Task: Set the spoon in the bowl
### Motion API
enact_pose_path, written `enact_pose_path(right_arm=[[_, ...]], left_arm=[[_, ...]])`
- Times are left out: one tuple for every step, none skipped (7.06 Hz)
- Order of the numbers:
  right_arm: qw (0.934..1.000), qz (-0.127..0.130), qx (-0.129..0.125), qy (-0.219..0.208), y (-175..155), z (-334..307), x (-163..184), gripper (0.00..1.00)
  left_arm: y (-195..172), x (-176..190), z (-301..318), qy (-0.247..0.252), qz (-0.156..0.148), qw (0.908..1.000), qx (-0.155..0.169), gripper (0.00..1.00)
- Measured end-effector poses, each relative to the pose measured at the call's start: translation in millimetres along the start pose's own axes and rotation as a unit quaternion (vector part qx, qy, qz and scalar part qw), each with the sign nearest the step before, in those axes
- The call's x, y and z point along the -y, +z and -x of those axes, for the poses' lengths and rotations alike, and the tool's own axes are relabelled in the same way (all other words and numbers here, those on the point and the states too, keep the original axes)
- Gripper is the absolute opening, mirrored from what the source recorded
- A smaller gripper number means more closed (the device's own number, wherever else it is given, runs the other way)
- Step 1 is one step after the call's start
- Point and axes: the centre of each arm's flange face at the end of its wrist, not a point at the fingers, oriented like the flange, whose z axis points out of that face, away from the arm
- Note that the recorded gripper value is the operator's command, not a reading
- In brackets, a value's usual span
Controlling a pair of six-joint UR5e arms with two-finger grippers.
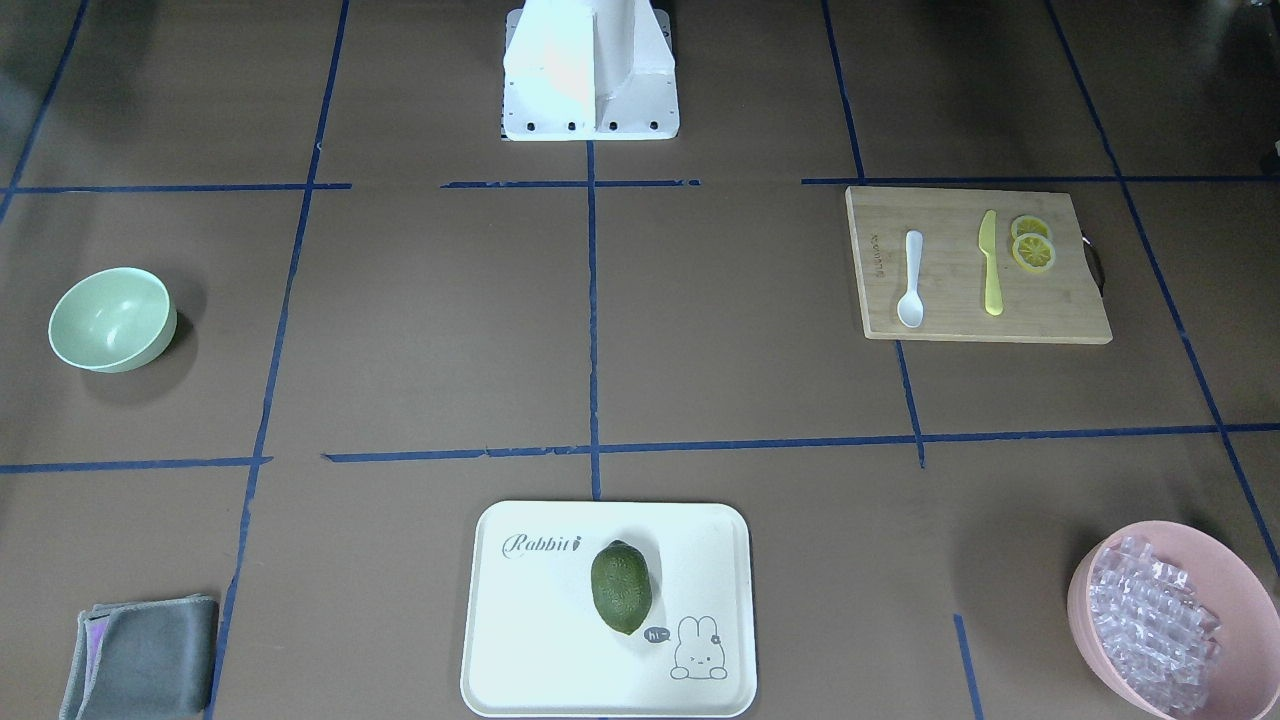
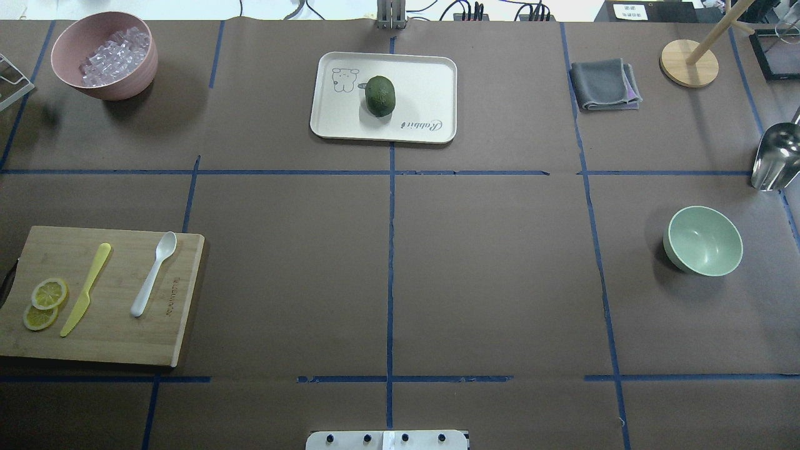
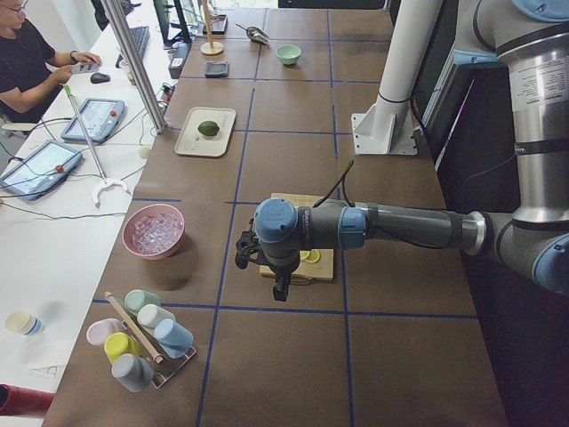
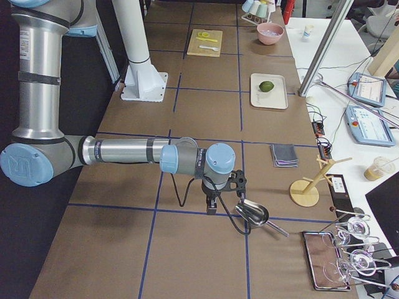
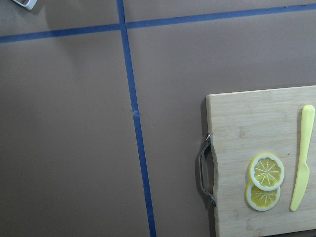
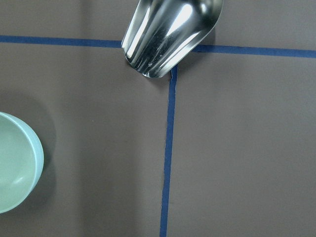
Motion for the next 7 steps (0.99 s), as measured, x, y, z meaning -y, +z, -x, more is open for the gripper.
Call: enact_pose_path(right_arm=[[1.0, 0.0, 0.001, -0.001, -0.1, 0.3, 0.2, 1.0], [1.0, -0.001, 0.001, -0.004, -0.7, 0.9, 0.8, 1.0], [1.0, -0.002, 0.001, -0.006, -1.3, 1.8, 1.7, 1.0], [1.0, -0.002, 0.001, -0.007, -1.9, 2.6, 2.6, 1.0], [1.0, -0.003, 0.002, -0.007, -2.0, 3.3, 3.3, 1.0], [1.0, -0.003, 0.002, -0.008, -2.3, 5.3, 4.1, 1.0], [0.9999, -0.001, 0.006, -0.011, -0.8, 11.6, 5.6, 0.99]], left_arm=[[3.5, -6.0, 3.1, -0.001, 0.003, 1.0, -0.001, 1.0], [5.3, -9.4, 4.7, -0.001, 0.004, 1.0, -0.001, 1.0], [5.9, -10.3, 4.5, -0.001, 0.005, 1.0, -0.002, 1.0], [5.5, -9.9, 2.5, -0.001, 0.003, 1.0, -0.008, 1.0], [6.5, -8.6, -0.9, -0.001, 0.002, 0.9997, -0.022, 1.0], [8.4, -5.7, -5.4, 0.003, 0.002, 0.9994, -0.035, 1.0], [9.6, -3.8, -8.7, 0.007, 0.001, 0.9992, -0.04, 1.0]])
